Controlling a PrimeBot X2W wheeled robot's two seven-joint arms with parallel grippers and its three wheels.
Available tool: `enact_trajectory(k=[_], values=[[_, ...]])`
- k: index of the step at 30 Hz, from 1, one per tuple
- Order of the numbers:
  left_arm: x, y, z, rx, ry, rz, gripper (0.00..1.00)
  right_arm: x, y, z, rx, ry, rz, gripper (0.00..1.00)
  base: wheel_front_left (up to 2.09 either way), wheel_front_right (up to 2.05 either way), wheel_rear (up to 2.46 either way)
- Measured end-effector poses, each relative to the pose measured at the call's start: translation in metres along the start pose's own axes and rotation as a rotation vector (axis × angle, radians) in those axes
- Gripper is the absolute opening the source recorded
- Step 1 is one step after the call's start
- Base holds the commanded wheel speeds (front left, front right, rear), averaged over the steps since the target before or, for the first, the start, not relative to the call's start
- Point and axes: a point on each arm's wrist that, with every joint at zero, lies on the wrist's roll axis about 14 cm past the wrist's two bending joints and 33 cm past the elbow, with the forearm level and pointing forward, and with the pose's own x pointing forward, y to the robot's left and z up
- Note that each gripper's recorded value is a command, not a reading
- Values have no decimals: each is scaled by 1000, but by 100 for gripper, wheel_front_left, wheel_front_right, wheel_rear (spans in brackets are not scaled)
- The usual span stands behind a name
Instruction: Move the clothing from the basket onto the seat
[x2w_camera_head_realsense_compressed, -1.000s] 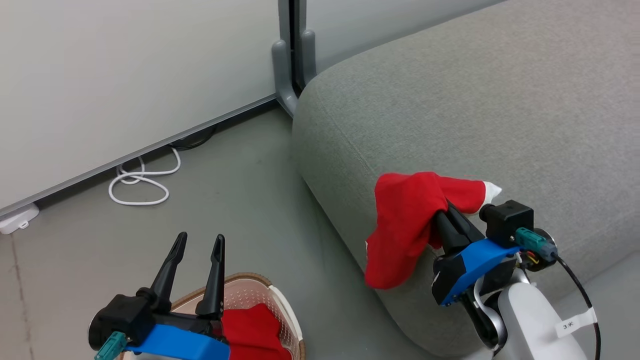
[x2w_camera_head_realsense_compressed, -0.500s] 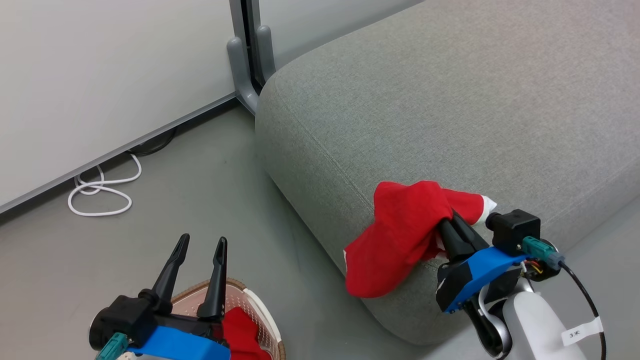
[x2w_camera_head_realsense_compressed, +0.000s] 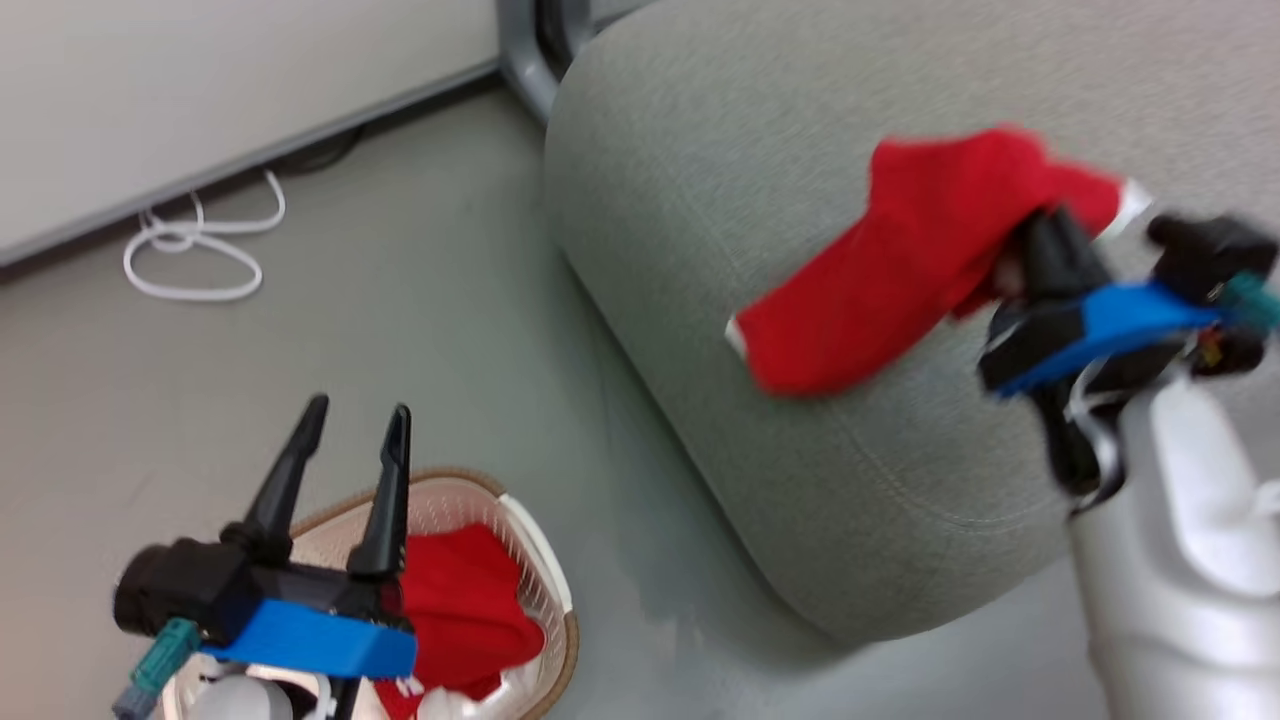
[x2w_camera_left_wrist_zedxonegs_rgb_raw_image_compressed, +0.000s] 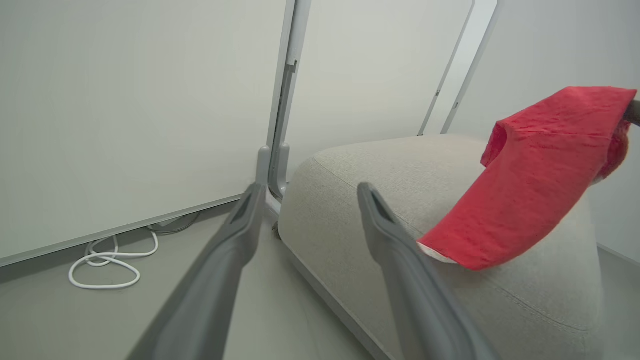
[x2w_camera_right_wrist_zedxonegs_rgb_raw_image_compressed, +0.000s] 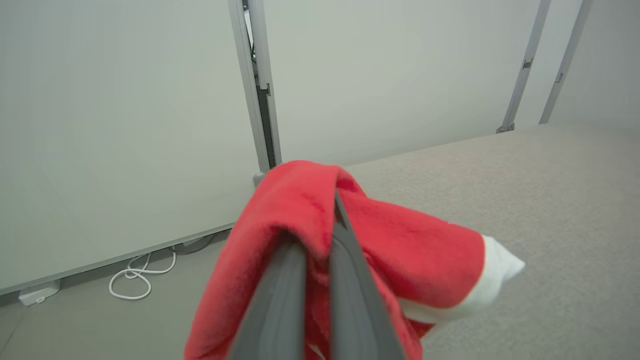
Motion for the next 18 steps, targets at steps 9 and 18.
enact_trajectory(k=[9, 18], values=[[8, 50, -19, 19, 2, 40, 100, 97, -37, 45, -34, -109, -125, 0, 0, 0, 0], [3, 96, -42, 35, 10, 97, 100, 165, -65, -2, -64, -39, -250, 0, 0, 0, 0]])
